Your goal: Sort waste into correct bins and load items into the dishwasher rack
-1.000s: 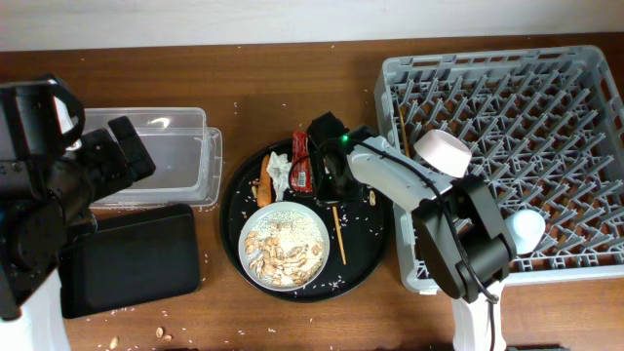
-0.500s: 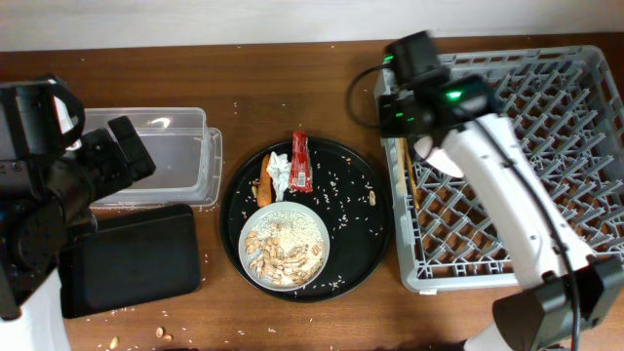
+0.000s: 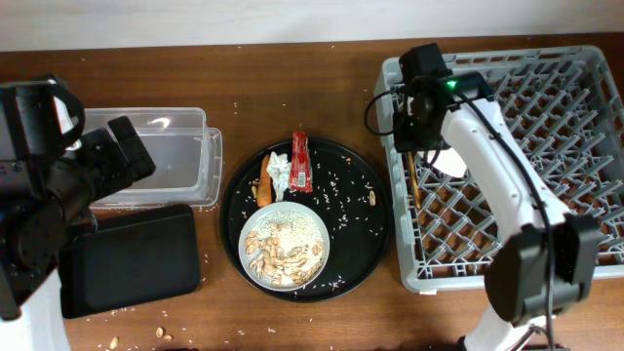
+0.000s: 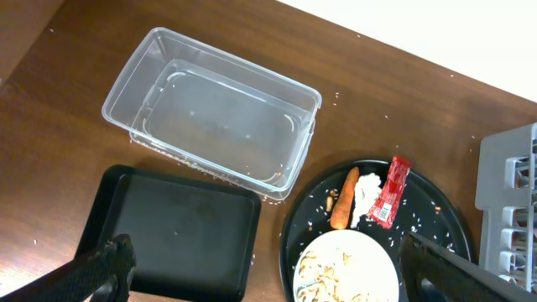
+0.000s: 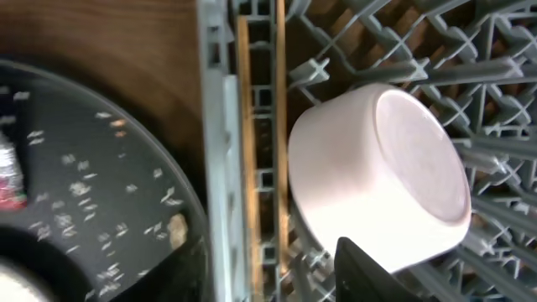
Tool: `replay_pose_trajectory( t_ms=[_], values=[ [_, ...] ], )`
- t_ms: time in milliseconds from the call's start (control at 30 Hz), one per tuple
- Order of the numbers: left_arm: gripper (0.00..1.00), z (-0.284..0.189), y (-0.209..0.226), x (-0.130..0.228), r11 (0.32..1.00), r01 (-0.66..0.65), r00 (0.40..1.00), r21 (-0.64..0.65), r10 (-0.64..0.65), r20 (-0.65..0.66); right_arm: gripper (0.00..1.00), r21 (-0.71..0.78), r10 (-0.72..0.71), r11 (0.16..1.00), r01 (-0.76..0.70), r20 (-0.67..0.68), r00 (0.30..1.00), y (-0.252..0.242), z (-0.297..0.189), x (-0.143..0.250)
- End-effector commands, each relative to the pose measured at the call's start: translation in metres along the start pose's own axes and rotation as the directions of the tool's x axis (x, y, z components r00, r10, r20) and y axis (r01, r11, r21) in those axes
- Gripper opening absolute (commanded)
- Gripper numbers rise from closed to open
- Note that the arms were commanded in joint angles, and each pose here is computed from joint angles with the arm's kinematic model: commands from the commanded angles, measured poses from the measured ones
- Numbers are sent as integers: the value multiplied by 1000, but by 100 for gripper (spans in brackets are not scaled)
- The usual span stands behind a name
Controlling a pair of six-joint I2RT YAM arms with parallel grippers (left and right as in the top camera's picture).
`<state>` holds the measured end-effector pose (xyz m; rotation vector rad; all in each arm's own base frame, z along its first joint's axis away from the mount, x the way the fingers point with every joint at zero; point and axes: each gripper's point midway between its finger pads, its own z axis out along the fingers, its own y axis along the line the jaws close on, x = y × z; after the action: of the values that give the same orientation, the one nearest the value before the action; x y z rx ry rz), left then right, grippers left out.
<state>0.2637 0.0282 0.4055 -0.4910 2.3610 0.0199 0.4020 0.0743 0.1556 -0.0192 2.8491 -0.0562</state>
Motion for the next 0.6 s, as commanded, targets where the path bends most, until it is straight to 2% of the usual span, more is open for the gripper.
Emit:
replay_pose_trajectory(
  t_ms=[0,33,67,100,233,333,467,567],
  values=[
    [99,-1,2,-1,1000,10,1000,-13,-10,8,50,-197,16,980,27,213,977,20,-100,-6],
    [99,-1,2,-1,1000,10,1000,-13,-10,8,51,-234,22,971,38,249,968,23,-118,-3],
    [99,-1,2,-1,1000,10,1000,-13,-10,8,64,-278,29,959,57,296,955,27,-142,1],
    [99,-1,2,-1,1000,10,1000,-13,-10,8,98,-310,34,948,74,330,943,29,-160,6],
    [99,-1,2,-1,1000,10,1000,-13,-10,8,98,-340,59,933,116,464,884,21,-222,29],
    [99,-1,2,-1,1000,10,1000,-13,-10,8,98,-320,78,940,118,539,839,9,-252,43],
    [99,-1,2,-1,1000,10,1000,-13,-10,8,98,-218,97,975,46,601,793,-23,-274,64],
    [99,-1,2,-1,1000,10,1000,-13,-10,8,99,-148,96,989,-7,604,791,-44,-279,92]
  ],
)
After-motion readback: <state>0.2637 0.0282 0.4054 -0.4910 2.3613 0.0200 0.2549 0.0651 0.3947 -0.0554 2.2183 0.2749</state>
